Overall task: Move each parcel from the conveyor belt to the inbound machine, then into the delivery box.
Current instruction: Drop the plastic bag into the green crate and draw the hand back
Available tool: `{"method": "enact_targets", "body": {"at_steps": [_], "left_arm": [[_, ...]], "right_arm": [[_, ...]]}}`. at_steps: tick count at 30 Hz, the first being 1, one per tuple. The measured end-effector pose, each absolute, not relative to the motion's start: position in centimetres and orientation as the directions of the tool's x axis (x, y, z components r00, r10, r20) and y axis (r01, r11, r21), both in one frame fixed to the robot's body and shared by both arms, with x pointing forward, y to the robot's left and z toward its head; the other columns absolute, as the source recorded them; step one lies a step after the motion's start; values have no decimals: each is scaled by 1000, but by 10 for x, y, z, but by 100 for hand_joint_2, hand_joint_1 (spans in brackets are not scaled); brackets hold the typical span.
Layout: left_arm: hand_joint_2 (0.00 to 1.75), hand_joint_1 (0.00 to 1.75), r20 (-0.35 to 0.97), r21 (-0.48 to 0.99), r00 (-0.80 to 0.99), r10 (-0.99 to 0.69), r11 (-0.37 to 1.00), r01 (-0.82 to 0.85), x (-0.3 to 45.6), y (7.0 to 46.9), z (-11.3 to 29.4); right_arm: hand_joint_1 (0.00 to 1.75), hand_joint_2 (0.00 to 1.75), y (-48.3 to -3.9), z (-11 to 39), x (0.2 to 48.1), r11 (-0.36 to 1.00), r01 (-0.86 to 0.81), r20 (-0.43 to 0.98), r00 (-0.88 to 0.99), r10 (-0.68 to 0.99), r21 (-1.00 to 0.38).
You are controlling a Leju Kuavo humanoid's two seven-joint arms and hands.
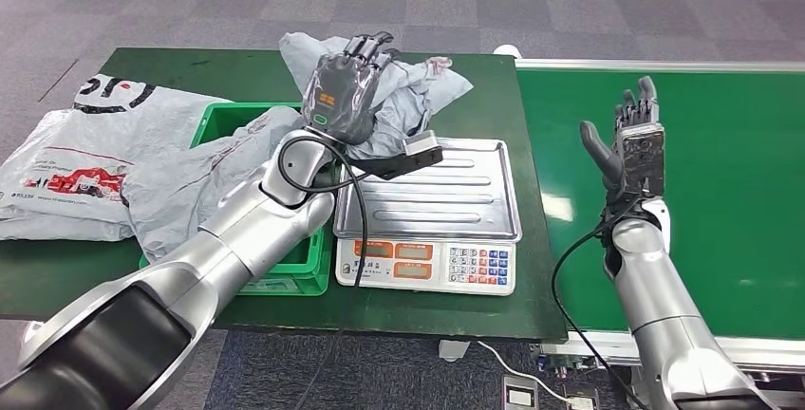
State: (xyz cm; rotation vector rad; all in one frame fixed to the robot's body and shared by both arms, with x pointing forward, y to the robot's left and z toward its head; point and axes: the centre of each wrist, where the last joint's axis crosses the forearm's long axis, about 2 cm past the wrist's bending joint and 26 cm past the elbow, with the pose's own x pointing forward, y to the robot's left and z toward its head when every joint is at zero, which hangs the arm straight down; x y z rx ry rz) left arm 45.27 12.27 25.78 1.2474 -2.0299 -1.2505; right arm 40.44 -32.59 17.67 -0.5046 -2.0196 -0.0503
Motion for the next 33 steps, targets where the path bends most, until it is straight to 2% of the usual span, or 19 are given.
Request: {"method": "enact_targets", "body": {"at_steps": [7,25,33], "left_arm": [[175,175,-141,868,-319,-937,38,-495,464,161,252],[175,175,-96,900,-162,-982,-16,-435,471,217,236],[175,175,-133,900,-87,-987,-84,-428,468,232,224]], "right_arm": [[0,175,-334,174,401,905,379,860,-379,343,-193],[0,175,-361,167,386,885,412,860,-348,373,-217],[0,175,-366,164,376,883,410,863,-335,378,-228]]}}
